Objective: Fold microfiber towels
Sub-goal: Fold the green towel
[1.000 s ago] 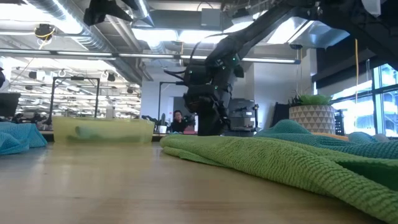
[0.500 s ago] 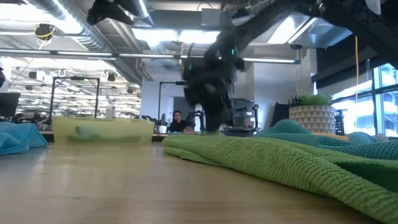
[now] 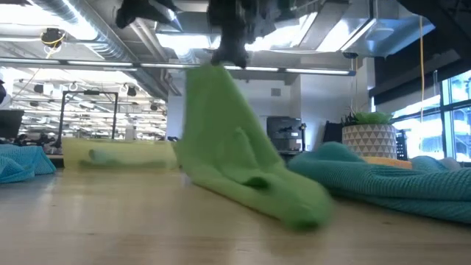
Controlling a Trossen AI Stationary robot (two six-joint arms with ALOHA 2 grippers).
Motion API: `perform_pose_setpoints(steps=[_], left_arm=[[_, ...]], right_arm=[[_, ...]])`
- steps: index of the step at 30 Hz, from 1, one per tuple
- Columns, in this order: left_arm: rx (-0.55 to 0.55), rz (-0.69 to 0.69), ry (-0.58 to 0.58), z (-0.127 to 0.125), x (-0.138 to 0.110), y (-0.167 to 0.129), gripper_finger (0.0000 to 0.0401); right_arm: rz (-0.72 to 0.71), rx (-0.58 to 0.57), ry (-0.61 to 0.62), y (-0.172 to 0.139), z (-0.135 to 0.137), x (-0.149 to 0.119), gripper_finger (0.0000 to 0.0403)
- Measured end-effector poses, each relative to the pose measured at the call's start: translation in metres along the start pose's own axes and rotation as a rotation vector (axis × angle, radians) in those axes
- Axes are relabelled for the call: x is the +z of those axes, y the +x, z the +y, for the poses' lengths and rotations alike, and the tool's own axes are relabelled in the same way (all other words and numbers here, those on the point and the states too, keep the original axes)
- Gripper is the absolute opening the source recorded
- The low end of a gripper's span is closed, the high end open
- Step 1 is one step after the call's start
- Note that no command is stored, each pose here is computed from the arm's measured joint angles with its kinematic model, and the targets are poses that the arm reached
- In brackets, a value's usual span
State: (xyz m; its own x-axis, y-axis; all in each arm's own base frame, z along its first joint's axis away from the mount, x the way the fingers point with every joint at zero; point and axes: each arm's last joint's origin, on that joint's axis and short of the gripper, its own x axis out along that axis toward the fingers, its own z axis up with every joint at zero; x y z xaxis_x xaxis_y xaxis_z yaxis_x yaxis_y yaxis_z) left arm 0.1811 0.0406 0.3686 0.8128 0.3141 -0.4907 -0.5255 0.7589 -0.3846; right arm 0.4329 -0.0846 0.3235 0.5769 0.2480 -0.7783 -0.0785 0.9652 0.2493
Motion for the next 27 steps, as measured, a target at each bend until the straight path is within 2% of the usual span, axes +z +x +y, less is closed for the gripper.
perform_pose_setpoints(steps=[2, 7, 10, 13, 16, 19, 27], left_arm=[[-0.025, 0.026, 0.013, 0.003, 0.001, 0.004, 0.0161], [-0.199, 0.104, 0.012, 0.007, 0.007, 0.012, 0.0189], [-0.301, 0.186, -0.002, 0.006, 0.006, 0.019, 0.0201], [-0.382, 0.204, -0.015, 0.001, 0.007, 0.021, 0.0207], [-0.392, 0.186, -0.009, -0.004, 0.007, 0.020, 0.0208], [-0.351, 0.152, 0.014, -0.005, 0.007, 0.019, 0.0208], [-0.278, 0.123, 0.177, -0.011, 0.002, 0.028, 0.0212]], right_arm=[[-0.013, 0.024, -0.057, -0.006, 0.013, 0.006, 0.0001], [-0.014, 0.038, -0.150, -0.021, 0.040, 0.014, 0.0001], [-0.021, 0.004, -0.171, -0.029, 0.046, 0.017, 0.0001], [-0.041, -0.002, -0.170, -0.034, 0.046, 0.020, 0.0001], [-0.041, -0.006, -0.164, -0.035, 0.043, 0.020, 0.0000], [-0.036, 0.000, -0.159, -0.036, 0.040, 0.019, 0.0000], [-0.039, 0.024, -0.184, -0.036, 0.041, 0.019, 0.0000]])
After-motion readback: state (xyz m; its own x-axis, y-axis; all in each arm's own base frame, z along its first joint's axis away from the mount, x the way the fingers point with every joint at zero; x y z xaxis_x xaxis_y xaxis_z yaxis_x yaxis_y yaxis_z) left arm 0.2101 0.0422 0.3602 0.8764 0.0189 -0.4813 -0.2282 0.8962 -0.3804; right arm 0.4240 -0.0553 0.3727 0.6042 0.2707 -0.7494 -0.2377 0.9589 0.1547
